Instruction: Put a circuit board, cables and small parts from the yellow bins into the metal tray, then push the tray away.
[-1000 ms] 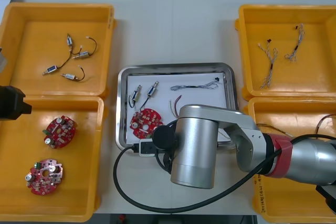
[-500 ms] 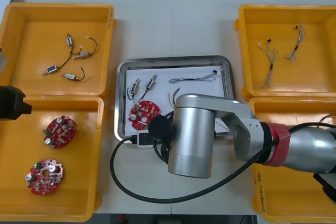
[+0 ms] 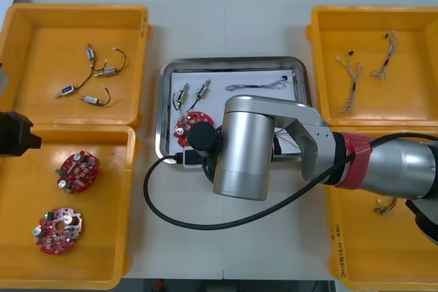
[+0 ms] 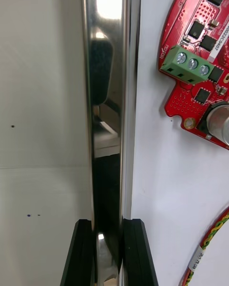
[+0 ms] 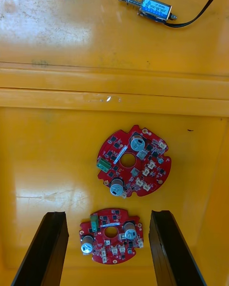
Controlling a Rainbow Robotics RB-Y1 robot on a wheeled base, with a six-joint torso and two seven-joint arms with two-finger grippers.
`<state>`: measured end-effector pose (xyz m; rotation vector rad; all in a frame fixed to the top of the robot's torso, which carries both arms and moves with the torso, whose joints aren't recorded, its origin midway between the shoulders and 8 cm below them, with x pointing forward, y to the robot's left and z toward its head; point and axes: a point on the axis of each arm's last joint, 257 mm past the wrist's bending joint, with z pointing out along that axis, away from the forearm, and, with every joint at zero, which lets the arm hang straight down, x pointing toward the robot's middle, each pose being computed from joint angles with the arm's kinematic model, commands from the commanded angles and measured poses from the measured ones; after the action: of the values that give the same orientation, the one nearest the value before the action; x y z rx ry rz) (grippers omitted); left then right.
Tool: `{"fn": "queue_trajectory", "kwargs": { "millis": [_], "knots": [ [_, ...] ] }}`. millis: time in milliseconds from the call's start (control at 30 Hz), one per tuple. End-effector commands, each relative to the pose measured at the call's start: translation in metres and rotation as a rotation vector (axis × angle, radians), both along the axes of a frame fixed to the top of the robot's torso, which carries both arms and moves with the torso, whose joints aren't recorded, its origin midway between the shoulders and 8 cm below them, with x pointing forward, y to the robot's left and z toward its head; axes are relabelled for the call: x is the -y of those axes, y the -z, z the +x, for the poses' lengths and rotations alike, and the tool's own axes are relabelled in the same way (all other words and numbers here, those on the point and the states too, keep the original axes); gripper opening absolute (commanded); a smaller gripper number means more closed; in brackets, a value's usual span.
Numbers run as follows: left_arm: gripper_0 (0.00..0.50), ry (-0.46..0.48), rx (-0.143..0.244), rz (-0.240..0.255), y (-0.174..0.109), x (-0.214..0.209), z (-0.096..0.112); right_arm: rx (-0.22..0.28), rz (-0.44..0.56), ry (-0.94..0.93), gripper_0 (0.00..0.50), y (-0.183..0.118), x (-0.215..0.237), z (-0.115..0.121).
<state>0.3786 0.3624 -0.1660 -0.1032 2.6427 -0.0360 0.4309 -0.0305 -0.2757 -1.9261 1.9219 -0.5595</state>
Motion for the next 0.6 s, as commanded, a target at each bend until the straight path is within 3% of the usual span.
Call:
{"fn": "queue_trajectory", "kwargs": {
  "millis": [33, 600],
  "knots": [
    [0.5, 0.045, 0.013, 0.076, -0.01, -0.016, -0.007, 0.043, -0.011, -0.082, 0.0, -0.021, -0.021, 0.009],
    [0.5, 0.045, 0.013, 0.076, -0.01, -0.016, -0.007, 0.089, -0.023, -0.103, 0.0, -0.042, -0.038, 0.044]
  ]
}}
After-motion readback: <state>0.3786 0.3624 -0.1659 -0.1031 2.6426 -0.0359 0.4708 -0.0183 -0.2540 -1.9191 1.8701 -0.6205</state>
